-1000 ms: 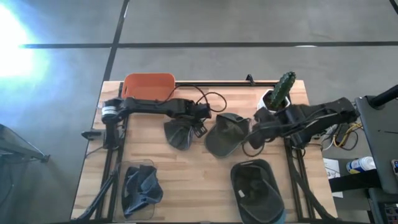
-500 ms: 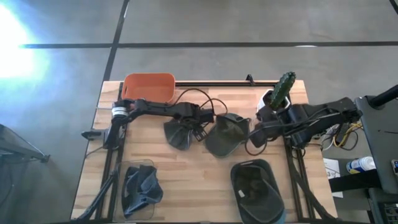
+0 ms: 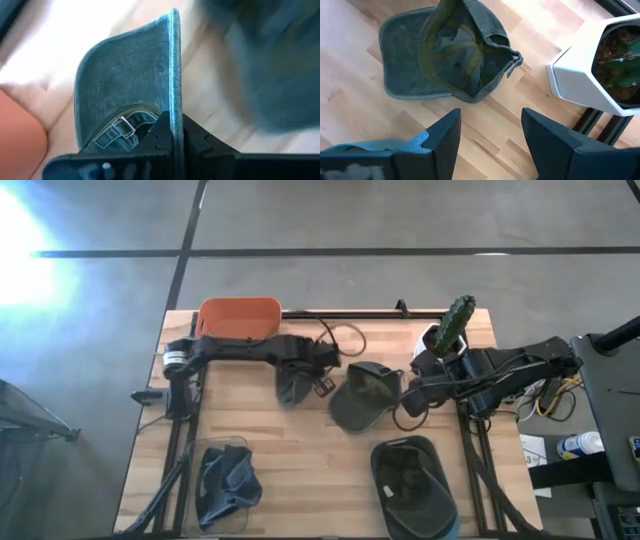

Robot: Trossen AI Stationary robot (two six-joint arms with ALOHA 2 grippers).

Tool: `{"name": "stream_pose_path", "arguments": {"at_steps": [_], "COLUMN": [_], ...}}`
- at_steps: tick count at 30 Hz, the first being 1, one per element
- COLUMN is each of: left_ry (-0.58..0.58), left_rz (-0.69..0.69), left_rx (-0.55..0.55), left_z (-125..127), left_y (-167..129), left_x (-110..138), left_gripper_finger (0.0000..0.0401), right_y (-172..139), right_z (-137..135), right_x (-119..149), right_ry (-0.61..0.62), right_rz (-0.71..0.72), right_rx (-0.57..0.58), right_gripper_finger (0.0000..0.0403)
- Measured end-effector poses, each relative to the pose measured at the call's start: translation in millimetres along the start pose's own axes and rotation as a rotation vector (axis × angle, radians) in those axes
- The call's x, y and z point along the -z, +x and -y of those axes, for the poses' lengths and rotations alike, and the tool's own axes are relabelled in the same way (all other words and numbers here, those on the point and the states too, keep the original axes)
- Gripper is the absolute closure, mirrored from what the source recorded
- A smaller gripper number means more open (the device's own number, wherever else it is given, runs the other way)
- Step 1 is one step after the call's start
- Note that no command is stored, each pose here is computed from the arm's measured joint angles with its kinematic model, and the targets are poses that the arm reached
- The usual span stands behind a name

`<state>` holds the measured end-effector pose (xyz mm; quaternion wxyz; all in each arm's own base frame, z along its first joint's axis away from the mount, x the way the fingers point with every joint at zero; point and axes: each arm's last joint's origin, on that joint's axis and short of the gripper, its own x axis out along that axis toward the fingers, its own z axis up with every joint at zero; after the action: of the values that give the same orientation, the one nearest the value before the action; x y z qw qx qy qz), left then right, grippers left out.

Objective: Pick & Place hat
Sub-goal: Put the left green cap into the orange bin

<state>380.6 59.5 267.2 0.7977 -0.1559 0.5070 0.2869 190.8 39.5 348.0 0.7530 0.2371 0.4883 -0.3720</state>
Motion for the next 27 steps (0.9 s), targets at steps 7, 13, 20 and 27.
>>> {"name": "stream_pose_path", "arguments": {"at_steps": [7, 13, 20, 27], "left_ry": [-0.245, -0.420, -0.544, -0.715], "left_rz": [0.431, 0.659, 0.638, 0.566], "left_rx": [-0.053, -0.289, -0.519, -0.575], "left_z": [-30.7, -82.8, -124.8, -142.4], "left_y": [-97.9, -157.6, -161.9, -96.7], "left_x": [-16.5, -4.2, 19.6, 35.6], "left_gripper_finger": [0.0394, 0.0393, 0.0393, 0.0392], "right_y": [0.1, 0.4, 1.6, 3.2], "right_z": [-0.6, -0.9, 0.6, 2.4], "right_x": [-0.7, -3.0, -7.1, -11.1], "right_ry": [-0.015, -0.016, -0.006, 0.020], "right_rz": [0.021, 0.074, 0.106, 0.113], "right_rx": [0.001, 0.014, 0.032, 0.041], "right_gripper_finger": [0.0197, 0.0197, 0.0197, 0.0197]}}
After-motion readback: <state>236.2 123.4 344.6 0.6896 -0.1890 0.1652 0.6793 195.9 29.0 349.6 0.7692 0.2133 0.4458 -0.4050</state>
